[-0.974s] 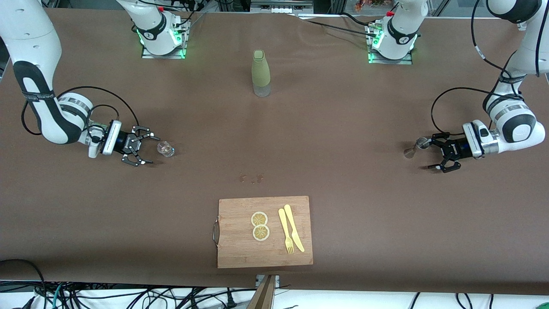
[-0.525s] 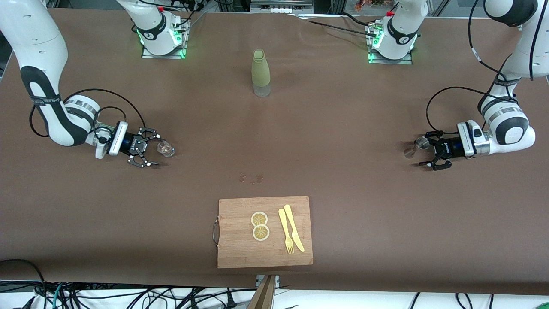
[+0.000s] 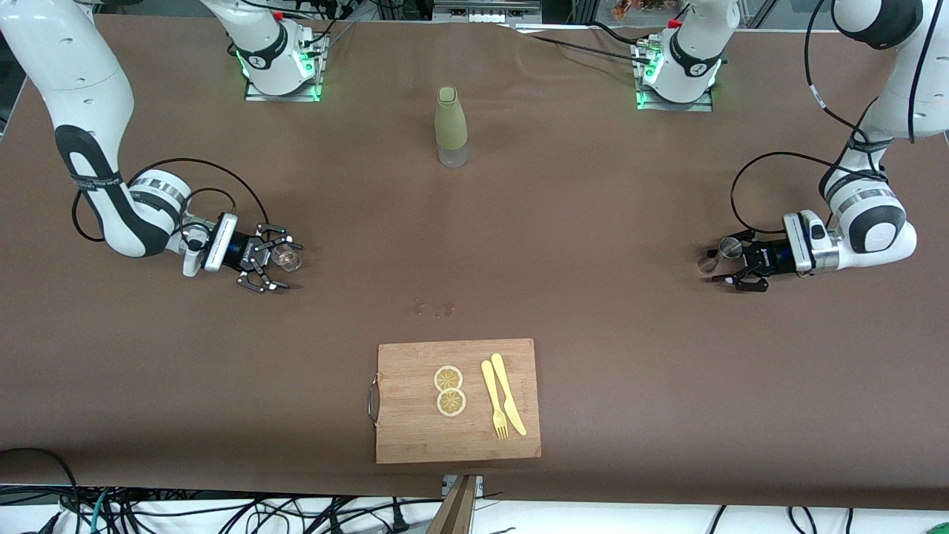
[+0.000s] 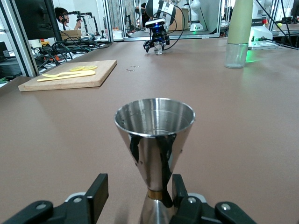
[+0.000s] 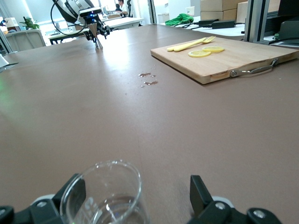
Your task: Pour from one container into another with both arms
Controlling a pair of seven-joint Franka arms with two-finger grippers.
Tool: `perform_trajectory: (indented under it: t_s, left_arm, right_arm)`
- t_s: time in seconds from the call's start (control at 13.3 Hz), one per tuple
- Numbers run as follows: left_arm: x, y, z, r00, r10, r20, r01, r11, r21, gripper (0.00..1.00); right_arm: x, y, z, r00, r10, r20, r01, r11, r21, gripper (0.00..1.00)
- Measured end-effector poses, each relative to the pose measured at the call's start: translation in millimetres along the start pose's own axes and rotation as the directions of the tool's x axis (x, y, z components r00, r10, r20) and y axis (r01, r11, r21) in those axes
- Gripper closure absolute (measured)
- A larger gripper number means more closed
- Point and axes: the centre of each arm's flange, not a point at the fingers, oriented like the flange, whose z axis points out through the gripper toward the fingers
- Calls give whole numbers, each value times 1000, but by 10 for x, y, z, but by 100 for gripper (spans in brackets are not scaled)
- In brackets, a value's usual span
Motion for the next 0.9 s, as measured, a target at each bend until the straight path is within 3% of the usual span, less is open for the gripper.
perform_trajectory:
  t_s: [0.52, 0.67, 0.9]
  left_arm:
    - [2, 22, -25, 1000, -3, -15, 3, 1000, -2, 38]
    - [-13, 50, -81, 1000, -1, -23, 1, 1000, 3, 43]
    - [-29, 75, -168, 1000, -1, -26, 1, 1000, 14, 77]
  right_arm:
    - [-118, -44, 94, 1000, -16, -11, 16, 1000, -2, 0]
    - [-107, -44, 113, 998, -44, -35, 44, 999, 2, 2]
    - [0, 15, 144, 995, -67, -70, 68, 998, 14, 40]
